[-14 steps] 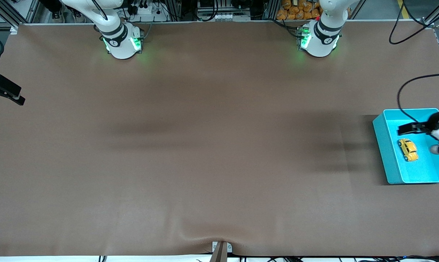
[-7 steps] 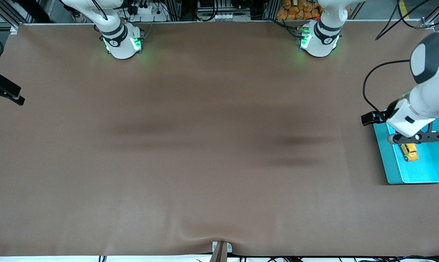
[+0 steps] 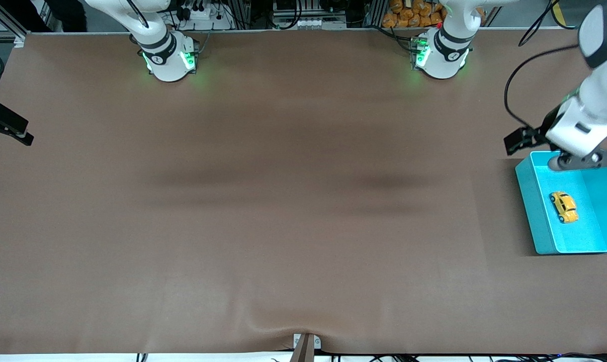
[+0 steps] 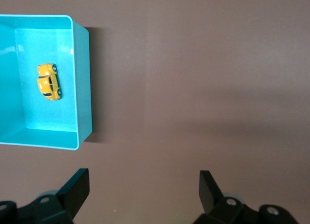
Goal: Wind and store yellow beetle car
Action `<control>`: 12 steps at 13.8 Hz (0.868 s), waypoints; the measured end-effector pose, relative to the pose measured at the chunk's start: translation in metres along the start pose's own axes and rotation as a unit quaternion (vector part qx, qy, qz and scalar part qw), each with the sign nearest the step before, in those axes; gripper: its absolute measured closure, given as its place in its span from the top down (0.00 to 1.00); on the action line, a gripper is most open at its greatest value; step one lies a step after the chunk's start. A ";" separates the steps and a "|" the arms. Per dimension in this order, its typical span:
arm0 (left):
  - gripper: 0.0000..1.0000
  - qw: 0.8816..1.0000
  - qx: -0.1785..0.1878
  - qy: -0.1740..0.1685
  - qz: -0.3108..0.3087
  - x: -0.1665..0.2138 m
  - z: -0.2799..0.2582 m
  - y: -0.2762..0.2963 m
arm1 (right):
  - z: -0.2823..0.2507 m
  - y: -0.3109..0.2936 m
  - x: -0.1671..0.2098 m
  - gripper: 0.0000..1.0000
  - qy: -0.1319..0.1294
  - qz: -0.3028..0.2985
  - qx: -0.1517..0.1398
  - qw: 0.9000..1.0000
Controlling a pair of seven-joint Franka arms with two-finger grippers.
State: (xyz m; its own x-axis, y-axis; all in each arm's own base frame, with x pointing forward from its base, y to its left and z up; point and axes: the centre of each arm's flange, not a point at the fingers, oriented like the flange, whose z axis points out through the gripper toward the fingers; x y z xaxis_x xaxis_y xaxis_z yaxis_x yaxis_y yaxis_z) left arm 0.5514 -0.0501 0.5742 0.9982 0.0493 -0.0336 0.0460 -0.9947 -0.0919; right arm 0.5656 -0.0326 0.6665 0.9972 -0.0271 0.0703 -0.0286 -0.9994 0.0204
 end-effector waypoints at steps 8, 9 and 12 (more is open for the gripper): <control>1.00 0.998 -0.019 -0.016 0.059 -0.018 -0.038 -0.016 | 0.000 0.002 0.000 1.00 0.000 0.002 0.000 1.000; 1.00 0.998 -0.024 -0.011 0.059 -0.019 -0.047 -0.017 | 0.000 0.002 0.000 1.00 0.000 0.002 0.000 1.000; 1.00 0.998 -0.033 -0.004 0.059 -0.022 -0.065 -0.018 | 0.000 0.004 0.000 1.00 0.000 0.003 0.000 1.000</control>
State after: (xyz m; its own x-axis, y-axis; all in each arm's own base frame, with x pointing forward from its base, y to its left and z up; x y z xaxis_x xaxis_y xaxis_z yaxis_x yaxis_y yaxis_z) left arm 0.5314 -0.0395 0.6412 0.9966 -0.0673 -0.0475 -0.0683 -0.9974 -0.0212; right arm 0.5654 -0.0364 0.6665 0.9970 -0.0338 0.0703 -0.0353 -0.9992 0.0206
